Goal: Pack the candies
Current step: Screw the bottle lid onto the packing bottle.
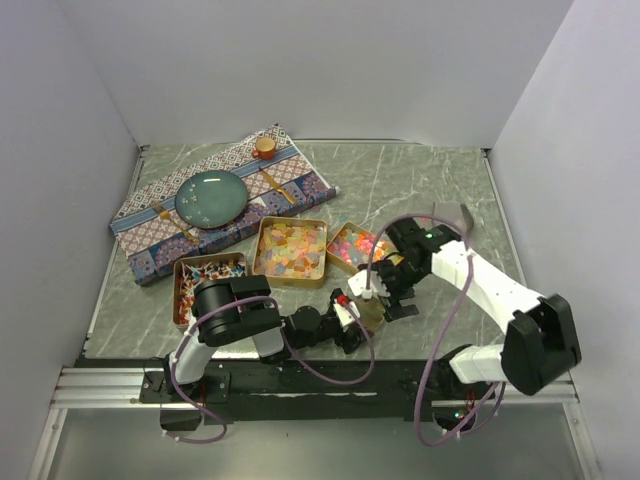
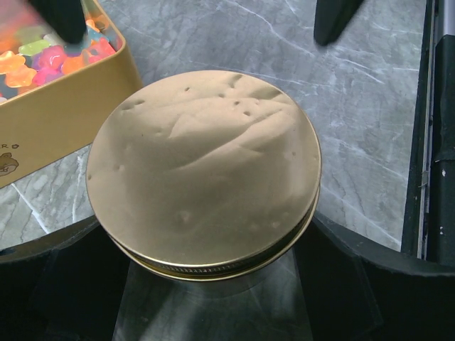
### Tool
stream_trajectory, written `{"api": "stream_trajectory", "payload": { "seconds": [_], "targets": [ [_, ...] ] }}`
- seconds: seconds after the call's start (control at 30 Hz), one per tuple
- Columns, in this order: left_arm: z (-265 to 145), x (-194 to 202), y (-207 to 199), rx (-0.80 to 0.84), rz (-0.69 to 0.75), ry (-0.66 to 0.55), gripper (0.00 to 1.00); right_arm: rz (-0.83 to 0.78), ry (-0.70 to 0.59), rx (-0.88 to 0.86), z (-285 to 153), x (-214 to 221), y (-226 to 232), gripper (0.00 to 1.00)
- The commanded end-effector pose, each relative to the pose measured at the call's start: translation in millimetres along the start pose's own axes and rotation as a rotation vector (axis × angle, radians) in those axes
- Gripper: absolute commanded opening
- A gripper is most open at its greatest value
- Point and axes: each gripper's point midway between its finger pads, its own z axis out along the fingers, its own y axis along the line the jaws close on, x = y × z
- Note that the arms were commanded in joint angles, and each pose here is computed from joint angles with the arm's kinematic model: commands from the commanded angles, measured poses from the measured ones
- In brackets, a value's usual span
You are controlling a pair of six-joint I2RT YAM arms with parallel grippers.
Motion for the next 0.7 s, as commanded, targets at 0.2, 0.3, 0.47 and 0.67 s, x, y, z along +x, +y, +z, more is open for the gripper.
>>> {"api": "stream_trajectory", "payload": {
  "seconds": [0.2, 0.3, 0.47, 0.67],
  "targets": [
    [-24.2, 72.0, 13.6, -0.049, 0.054, 0.257, 0.01, -0.187, -0.024, -0.165, 25.4, -27.2, -8.2, 1.00],
    [-24.2, 70.8, 15.1, -0.055, 0.054, 0.256, 0.01, -0.193, 0.007, -0.186, 32.0, -21.9, -5.1, 1.00],
    [-24.0, 72.0, 18.1, -0.068, 0.040, 0.261, 0.01, -0.143, 0.056, -0.249, 33.4, -8.5, 12.0, 1.00],
    [-25.1, 75.1, 20.8, -0.091, 0.027, 0.280, 0.01, -0.105, 0.089, -0.229, 29.2, 7.2, 34.2, 1.00]
  ]
}}
